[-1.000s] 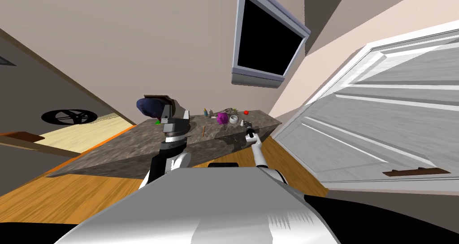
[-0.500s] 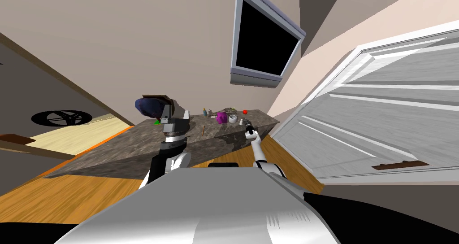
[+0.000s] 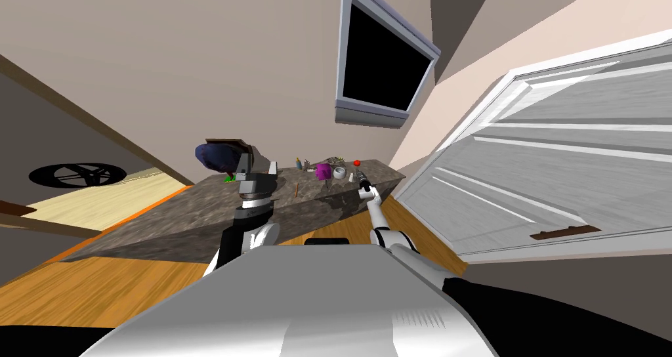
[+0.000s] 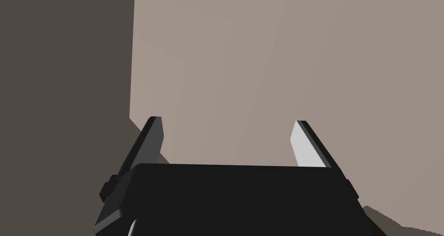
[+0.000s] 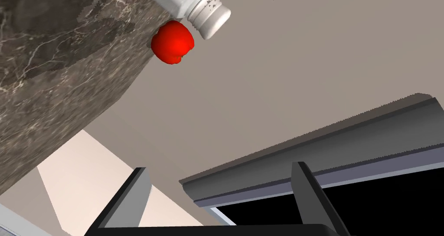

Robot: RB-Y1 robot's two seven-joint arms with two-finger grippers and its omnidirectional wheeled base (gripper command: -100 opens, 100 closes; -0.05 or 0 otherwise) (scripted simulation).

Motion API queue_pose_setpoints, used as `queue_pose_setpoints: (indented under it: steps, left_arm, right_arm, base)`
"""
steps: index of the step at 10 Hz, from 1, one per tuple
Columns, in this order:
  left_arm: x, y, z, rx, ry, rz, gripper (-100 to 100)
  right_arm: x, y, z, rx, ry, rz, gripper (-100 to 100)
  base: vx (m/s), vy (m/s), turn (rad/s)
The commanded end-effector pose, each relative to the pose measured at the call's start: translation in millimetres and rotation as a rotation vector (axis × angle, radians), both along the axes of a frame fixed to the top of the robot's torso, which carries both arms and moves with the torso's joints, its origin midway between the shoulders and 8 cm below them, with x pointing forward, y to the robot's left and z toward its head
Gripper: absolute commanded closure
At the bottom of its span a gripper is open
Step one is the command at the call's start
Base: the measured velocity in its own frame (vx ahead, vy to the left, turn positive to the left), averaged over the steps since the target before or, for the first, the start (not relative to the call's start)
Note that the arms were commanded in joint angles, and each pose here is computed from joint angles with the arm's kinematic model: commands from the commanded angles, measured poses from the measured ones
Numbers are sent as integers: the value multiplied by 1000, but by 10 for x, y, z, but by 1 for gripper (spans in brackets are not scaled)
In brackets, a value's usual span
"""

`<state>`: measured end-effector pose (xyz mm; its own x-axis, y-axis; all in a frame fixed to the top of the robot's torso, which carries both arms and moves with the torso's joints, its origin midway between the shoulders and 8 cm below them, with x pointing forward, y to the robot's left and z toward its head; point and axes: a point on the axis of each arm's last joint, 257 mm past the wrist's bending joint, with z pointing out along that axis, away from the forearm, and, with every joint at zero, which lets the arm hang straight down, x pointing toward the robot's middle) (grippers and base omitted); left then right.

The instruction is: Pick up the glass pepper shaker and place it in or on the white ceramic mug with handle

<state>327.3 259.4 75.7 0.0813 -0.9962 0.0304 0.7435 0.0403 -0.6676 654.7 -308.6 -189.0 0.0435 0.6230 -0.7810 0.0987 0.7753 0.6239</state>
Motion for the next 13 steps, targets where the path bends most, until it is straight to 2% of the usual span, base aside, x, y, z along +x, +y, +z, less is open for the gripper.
queue_pose_setpoints:
  steps: [1,2,4,5,7,8,13]
  left_arm:
    - [0,0,0,0,0,0,0]
    - [0,0,0,0,0,0,0]
    - [0,0,0,0,0,0,0]
    - [0,0,0,0,0,0,0]
    - [0,0,0,0,0,0,0]
    - [0,0,0,0,0,0,0]
    - [0,0,0,0,0,0,0]
  right_arm:
    - [11,8,17,40,-2,-1,-100]
    - [119,25,87,99,5,-1,-100]
    - [119,25,87,144,0,-3,-100]
    - [223,45,148,204,11,-5,-100]
    - [223,45,148,252,6,-7,-100]
    - [321,66,199,310,22,-11,-100]
    - [411,90,236,476,31,-24,-100]
  base:
    - [-17,-1,8]
    - [-31,-9,-66]
    - [-23,-3,-10]
    - [-36,-6,-59]
    - [-24,1,-11]
    - [-29,9,-40]
    - [-19,6,-20]
